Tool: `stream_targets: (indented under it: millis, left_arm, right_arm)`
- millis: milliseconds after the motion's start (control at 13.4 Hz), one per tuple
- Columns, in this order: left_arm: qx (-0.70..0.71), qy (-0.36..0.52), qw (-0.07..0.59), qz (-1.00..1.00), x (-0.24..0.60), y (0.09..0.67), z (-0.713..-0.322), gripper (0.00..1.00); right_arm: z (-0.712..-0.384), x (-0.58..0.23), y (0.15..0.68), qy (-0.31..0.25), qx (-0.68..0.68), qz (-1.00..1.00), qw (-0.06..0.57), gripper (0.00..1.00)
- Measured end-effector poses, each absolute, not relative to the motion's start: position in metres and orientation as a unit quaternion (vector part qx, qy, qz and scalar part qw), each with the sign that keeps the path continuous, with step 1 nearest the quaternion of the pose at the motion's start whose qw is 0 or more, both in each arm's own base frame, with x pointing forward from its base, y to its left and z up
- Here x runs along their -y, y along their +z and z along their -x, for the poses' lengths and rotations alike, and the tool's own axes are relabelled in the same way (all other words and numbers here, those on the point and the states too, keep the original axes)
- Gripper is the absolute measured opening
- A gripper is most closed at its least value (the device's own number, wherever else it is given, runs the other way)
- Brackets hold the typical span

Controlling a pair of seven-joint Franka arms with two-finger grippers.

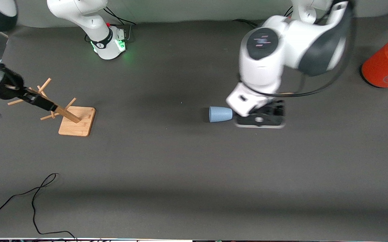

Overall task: Rotate and upright cup with both arms
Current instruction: 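Reach the left gripper to the cup lying on its side, then grasp the cup rim with the left gripper and tilt it upright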

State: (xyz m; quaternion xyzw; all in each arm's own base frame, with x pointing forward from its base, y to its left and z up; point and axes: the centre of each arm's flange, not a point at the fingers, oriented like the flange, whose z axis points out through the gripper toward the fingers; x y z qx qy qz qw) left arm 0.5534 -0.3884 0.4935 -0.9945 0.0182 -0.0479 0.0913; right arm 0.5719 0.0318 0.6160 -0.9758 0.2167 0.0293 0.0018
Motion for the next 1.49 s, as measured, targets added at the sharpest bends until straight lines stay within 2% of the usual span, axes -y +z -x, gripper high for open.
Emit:
stream_targets:
  millis: [298,521,893,1116,1488]
  left_arm:
    - [-0.018,-0.034,0.149,0.988,0.491,0.372,-0.519,1.0]
    - [-0.045,-0.017,0.179,0.983,0.5,0.311,-0.522,0.98]
    - [-0.13,0.005,0.199,0.971,0.527,0.279,-0.492,0.94]
    - [-0.174,0.005,0.22,0.96,0.544,0.269,-0.468,0.95]
    - [-0.233,0.033,0.276,0.932,0.557,0.209,-0.431,0.94]
  right_arm:
    - [-0.571,0.012,0.608,0.004,-0.108,0.994,0.012,1.0]
    - [-0.566,0.026,0.605,-0.003,-0.068,0.998,0.014,1.0]
    - [-0.564,0.02,0.607,-0.007,-0.034,0.999,0.015,1.0]
    - [-0.564,0.025,0.606,-0.007,-0.035,0.999,0.015,1.0]
    - [-0.564,0.025,0.605,-0.006,-0.033,0.999,0.015,1.0]
